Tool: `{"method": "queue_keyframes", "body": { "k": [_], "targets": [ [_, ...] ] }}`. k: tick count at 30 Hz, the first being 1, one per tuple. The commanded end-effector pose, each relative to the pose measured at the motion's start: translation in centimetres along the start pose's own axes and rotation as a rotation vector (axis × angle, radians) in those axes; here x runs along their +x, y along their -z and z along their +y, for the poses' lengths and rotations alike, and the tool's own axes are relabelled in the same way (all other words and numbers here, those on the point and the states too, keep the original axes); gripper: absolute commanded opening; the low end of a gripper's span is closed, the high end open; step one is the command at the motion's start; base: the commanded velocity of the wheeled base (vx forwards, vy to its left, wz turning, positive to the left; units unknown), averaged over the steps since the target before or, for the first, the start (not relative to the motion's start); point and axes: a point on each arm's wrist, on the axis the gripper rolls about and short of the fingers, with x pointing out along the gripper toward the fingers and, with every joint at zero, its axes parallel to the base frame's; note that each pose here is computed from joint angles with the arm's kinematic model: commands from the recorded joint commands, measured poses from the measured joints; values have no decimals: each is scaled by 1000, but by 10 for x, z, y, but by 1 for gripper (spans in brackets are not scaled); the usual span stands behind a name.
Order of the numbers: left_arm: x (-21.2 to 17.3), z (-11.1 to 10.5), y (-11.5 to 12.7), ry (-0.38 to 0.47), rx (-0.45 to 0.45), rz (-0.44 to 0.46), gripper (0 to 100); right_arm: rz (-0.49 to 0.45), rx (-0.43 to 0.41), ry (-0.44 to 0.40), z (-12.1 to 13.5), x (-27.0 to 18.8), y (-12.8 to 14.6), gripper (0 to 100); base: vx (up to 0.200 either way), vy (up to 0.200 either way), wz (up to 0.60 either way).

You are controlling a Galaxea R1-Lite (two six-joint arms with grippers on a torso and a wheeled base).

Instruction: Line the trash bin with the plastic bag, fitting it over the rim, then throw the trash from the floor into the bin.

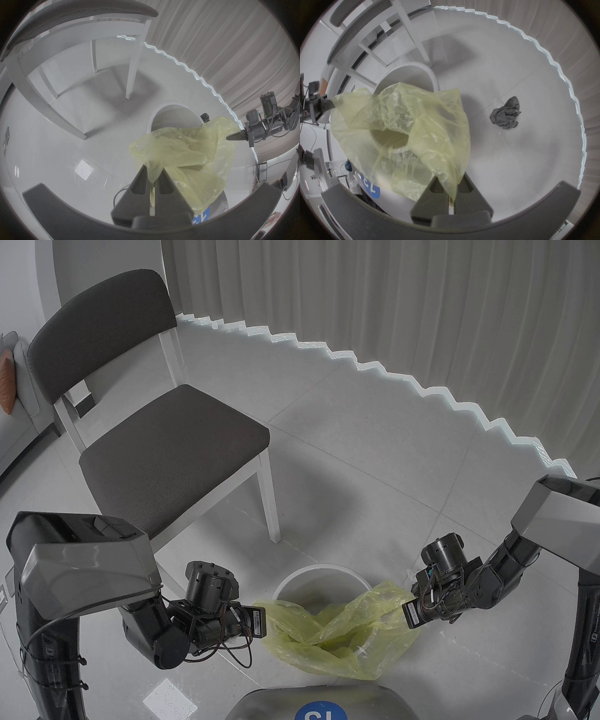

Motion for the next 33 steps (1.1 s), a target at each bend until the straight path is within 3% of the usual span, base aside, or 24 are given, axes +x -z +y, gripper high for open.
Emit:
{"method": "queue_keyframes", "body": {
  "k": [1, 11, 17, 22, 33],
  "targets": [
    [9, 12, 5, -28, 2, 33, 0, 4, 26, 15, -11, 11, -4, 0, 0, 0, 0],
    [0, 26, 10, -63, -17, 51, 0, 17, 11, 8, -5, 20, -2, 0, 0, 0, 0],
    [-13, 14, 15, -37, 7, 60, 0, 45, -18, -3, 4, 15, 8, 0, 0, 0, 0],
    [2, 6, 21, -31, 30, 79, 0, 72, -40, -12, 10, 11, 20, 0, 0, 0, 0],
    [16, 21, 11, -61, -7, 46, 0, 7, -62, -50, 26, 21, 0, 0, 0, 0, 0]
  ]
}}
